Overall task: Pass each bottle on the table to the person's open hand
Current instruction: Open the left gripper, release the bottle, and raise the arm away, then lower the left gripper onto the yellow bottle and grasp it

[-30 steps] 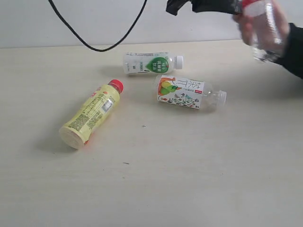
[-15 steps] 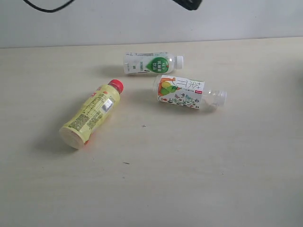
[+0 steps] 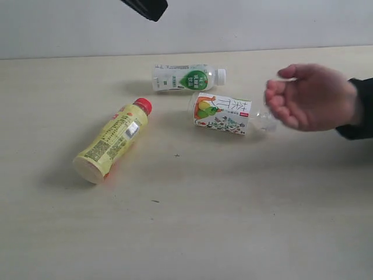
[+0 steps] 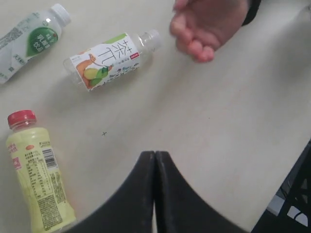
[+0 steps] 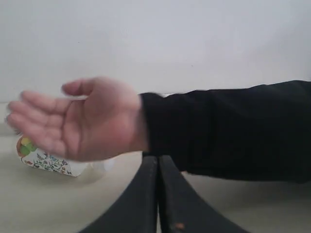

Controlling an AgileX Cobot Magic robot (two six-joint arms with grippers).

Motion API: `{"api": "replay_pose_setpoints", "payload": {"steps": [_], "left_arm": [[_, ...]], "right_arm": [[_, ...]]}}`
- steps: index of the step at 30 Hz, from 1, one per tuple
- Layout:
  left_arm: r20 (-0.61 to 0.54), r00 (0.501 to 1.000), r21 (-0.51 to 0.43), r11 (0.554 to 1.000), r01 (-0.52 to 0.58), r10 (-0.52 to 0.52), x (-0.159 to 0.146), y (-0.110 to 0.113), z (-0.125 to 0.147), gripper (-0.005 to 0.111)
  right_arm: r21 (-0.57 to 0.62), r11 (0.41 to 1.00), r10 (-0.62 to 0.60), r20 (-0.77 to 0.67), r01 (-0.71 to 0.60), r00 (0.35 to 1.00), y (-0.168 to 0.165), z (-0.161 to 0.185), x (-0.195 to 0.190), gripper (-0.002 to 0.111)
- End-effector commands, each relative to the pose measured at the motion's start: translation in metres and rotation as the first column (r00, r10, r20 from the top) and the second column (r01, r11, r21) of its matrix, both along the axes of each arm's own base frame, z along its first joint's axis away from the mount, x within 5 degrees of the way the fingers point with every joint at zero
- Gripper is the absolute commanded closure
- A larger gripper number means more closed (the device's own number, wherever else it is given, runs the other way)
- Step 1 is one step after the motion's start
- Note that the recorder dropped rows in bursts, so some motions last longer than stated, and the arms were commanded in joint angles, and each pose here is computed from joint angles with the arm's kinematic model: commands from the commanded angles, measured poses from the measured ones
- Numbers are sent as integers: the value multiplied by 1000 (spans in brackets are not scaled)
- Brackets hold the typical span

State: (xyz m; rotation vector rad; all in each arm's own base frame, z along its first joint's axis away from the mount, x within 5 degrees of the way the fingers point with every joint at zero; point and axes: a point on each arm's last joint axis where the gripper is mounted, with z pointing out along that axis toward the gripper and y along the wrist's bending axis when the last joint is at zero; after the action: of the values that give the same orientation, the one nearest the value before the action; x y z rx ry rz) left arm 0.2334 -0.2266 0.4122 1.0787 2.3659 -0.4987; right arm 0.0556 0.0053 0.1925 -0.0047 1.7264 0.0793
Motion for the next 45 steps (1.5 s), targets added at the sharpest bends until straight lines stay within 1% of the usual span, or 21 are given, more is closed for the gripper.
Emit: {"api": "replay_pose_setpoints", "payload": {"steps": [1,8,11,14,17,20,21,22,24,25,27,32,36,38,42,45], "left_arm": [[17,1000,25,1000,-4,4,-9,9,-1,107],[111,993,87,995,-53,44,2,14,-15,107],[169,979,113,984,-135,114,11,17,-25,107],[236,958,169,964,-206,163,19,24,-38,106],[266,945,183,952,-245,192,27,29,-53,97],[237,938,184,936,-300,254,40,33,-67,76],[215,932,191,924,-332,290,47,36,-74,62],[202,929,199,915,-350,312,52,37,-80,51],[166,919,223,895,-387,357,64,39,-95,25],[148,914,239,884,-403,377,70,40,-104,15],[114,909,275,866,-417,401,80,39,-123,1],[44,914,377,841,-389,403,96,31,-171,2],[16,934,431,840,-329,358,106,24,-203,2],[3,944,458,838,-296,331,107,23,-214,2],[-19,943,485,828,-281,331,110,23,-229,2],[-35,935,494,819,-291,353,115,30,-235,2]], "right_arm": [[0,1000,2,5,-2,1000,0,-1,0,108],[0,1000,2,5,-2,1000,0,-1,0,108],[0,1000,2,5,-2,1000,0,-1,0,108],[0,1000,2,5,-2,1000,0,-1,0,108],[0,1000,2,5,-2,1000,0,-1,0,108],[0,1000,2,5,-2,1000,0,-1,0,108],[0,1000,2,5,-2,1000,0,-1,0,108],[0,1000,2,5,-2,1000,0,-1,0,108],[0,1000,2,5,-2,1000,0,-1,0,108],[0,1000,2,5,-2,1000,0,-1,0,108],[0,1000,2,5,-2,1000,0,-1,0,108],[0,1000,2,5,-2,1000,0,-1,0,108],[0,1000,2,5,-2,1000,0,-1,0,108],[0,1000,2,5,-2,1000,0,-1,0,108],[0,1000,2,5,-2,1000,0,-1,0,108],[0,1000,2,5,-2,1000,0,-1,0,108]]}}
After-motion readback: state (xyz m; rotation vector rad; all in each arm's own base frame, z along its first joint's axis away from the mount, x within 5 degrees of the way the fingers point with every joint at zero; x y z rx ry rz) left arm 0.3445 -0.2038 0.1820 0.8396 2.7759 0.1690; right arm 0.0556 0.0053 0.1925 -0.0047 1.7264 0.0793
